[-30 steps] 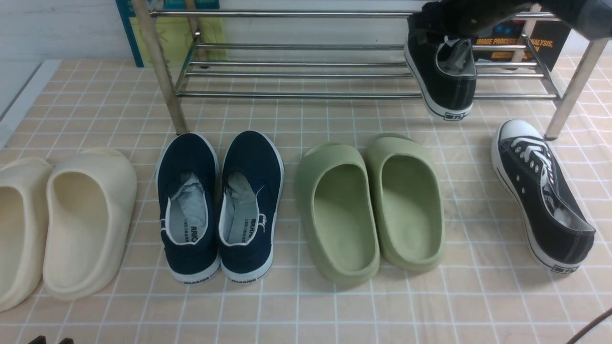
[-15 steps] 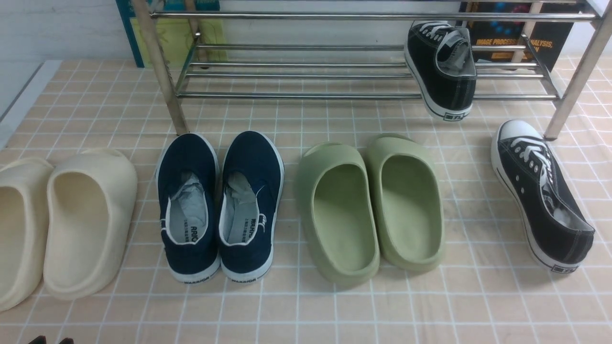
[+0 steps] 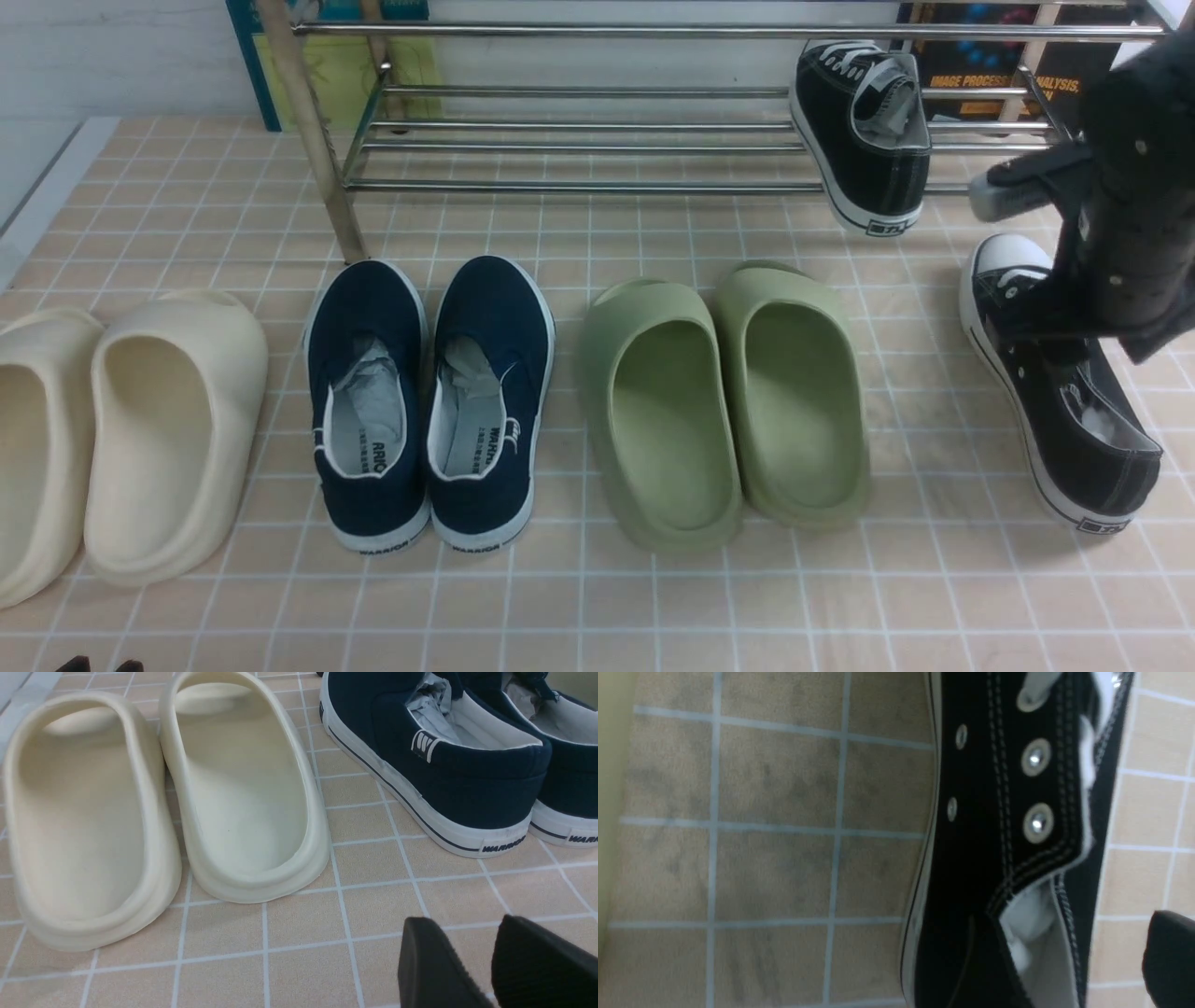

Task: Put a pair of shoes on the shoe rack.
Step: Use the right arm to grab the shoe closest to it, then use the right arm to put a shoe into the shoe rack

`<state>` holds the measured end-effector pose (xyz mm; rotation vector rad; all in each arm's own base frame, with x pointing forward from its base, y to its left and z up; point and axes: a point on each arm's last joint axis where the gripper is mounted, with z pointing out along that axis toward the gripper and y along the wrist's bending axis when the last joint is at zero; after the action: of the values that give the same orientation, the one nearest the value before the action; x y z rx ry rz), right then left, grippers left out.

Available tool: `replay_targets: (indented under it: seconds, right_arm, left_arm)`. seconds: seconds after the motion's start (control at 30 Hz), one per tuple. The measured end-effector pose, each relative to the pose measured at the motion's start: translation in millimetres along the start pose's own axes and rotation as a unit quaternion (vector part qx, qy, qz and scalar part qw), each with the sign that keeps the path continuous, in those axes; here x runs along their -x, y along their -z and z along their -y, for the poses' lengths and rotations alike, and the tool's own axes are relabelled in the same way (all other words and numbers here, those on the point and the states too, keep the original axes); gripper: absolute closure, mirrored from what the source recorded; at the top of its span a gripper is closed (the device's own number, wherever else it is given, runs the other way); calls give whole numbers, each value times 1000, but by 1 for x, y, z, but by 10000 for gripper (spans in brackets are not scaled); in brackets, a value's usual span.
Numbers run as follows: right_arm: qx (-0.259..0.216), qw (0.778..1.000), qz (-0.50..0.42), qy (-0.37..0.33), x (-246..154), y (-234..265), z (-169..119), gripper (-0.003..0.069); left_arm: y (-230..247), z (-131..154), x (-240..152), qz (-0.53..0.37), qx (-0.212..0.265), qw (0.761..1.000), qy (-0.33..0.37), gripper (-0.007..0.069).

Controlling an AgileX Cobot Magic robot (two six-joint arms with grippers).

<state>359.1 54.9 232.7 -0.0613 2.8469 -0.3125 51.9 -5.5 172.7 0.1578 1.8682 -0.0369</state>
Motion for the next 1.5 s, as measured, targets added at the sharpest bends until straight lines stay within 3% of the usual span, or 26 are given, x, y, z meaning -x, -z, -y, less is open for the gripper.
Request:
replay_targets:
  seconds: [0.27, 0.5, 0.87, 1.23, 1.5]
  right_arm:
    - [44, 993, 15, -106, 0, -32, 23, 222]
    - [74, 994, 0, -84, 2, -49, 16, 269]
    - [80, 996, 9, -41, 4, -48, 18, 601]
    - [108, 990, 57, -65, -1, 2, 23, 601]
    - [106, 990, 63, -65, -2, 9, 25, 601]
  left_arm:
    - [0, 0, 0, 0, 0, 1000, 0, 386]
    - [0, 0, 0, 0, 0, 1000, 0, 386]
    - [0, 0, 0, 0, 0, 1000, 0, 386]
    - [0, 0, 0, 0, 0, 1000, 0, 386]
    - [0, 0, 0, 0, 0, 1000, 0, 386]
